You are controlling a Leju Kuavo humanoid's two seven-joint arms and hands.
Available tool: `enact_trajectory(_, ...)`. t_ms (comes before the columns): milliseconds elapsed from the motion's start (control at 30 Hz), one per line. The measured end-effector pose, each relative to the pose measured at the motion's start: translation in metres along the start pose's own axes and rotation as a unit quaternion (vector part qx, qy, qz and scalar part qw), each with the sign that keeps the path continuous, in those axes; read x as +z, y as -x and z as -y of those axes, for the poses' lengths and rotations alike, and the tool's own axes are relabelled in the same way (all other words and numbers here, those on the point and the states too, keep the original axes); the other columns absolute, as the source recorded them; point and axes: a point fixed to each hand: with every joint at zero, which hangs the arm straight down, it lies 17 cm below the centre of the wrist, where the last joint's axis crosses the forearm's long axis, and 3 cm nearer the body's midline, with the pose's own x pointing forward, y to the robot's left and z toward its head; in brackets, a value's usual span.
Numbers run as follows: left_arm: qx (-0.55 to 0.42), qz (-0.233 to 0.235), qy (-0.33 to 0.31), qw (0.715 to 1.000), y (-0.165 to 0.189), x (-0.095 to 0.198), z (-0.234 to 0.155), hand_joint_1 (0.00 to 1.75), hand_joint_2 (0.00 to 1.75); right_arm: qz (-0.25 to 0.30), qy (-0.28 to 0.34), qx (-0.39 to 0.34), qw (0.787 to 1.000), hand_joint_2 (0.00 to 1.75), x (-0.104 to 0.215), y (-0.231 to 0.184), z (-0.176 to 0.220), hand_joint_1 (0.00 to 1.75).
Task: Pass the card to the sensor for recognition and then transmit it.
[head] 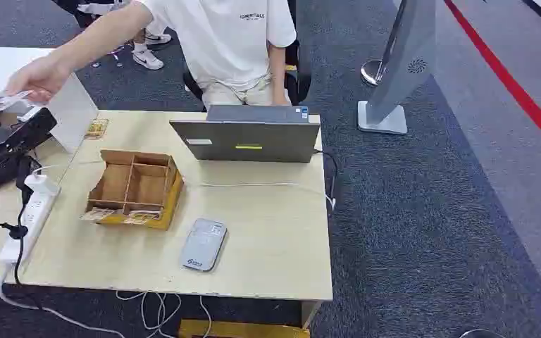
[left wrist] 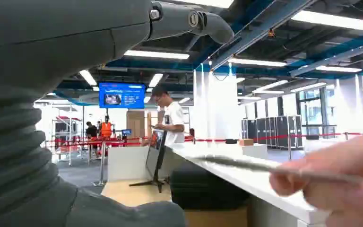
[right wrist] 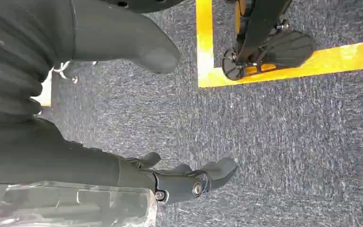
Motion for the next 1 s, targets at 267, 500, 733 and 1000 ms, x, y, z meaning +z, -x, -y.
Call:
enact_trajectory(267, 0.01, 0.031, -0.01, 0.999, -0.023, 0.012, -0.002, 0.0, 1.75, -0.005, -0.004, 0.006, 1.0, 1.75, 0.001, 0.002, -0.004, 0.0)
enact_trajectory(500, 0.022, 0.05, -0.001, 0.998, -0.04, 0.023, 0.015, 0.05, 1.75, -0.025, -0.004, 0.011, 1.0, 1.75, 0.003, 0.015, -0.003, 0.0)
enact_trajectory(733, 0.05, 0.087, 0.015, 0.995, -0.065, 0.034, 0.03, 1.75, 1.75, -0.033, -0.002, 0.012, 0.999, 1.75, 0.003, 0.021, -0.001, 0.0)
enact_trajectory(1000, 0.061, 0.107, 0.015, 0.992, -0.077, 0.041, 0.03, 1.75, 1.75, -0.036, 0.0, 0.008, 0.999, 1.75, 0.003, 0.023, 0.0, 0.0)
